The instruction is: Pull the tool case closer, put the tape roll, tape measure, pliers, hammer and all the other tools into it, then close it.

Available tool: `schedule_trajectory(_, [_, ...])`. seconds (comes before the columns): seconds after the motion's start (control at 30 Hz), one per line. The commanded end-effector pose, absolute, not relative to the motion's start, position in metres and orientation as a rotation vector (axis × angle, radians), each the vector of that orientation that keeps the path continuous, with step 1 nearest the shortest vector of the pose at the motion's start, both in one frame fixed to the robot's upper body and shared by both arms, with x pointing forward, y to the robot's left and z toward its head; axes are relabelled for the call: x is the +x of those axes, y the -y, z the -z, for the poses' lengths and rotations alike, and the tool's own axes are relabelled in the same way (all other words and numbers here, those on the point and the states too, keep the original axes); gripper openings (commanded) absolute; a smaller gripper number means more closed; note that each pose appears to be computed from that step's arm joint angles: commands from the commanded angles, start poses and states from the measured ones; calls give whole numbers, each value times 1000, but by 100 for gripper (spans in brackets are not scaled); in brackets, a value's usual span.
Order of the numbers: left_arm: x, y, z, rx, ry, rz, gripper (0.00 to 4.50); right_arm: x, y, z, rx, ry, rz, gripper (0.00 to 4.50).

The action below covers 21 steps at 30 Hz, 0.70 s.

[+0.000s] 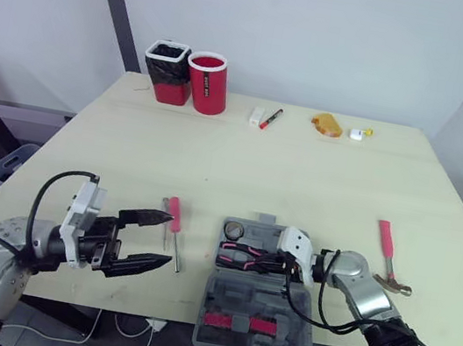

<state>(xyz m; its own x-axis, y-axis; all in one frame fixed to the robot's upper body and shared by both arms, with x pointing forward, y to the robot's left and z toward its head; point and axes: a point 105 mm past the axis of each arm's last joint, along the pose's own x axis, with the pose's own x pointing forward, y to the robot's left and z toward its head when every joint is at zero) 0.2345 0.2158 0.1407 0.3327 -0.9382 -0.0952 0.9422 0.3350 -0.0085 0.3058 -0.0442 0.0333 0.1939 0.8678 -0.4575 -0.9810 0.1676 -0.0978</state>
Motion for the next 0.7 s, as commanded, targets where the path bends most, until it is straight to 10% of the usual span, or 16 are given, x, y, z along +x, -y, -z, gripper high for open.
schedule_trajectory(0.03, [235, -216, -140, 66, -88, 1224, 450, 282, 72, 35, -488, -689, -1324, 3])
schedule_trajectory(0.23, [236, -213, -127, 81, -144, 1177, 450, 278, 72, 52, -456, -789, -1289, 3])
schedule_trajectory(0.7, [255, -230, -99, 2, -178, 703, 450, 299, 87, -97, -150, -1, -1051, 3])
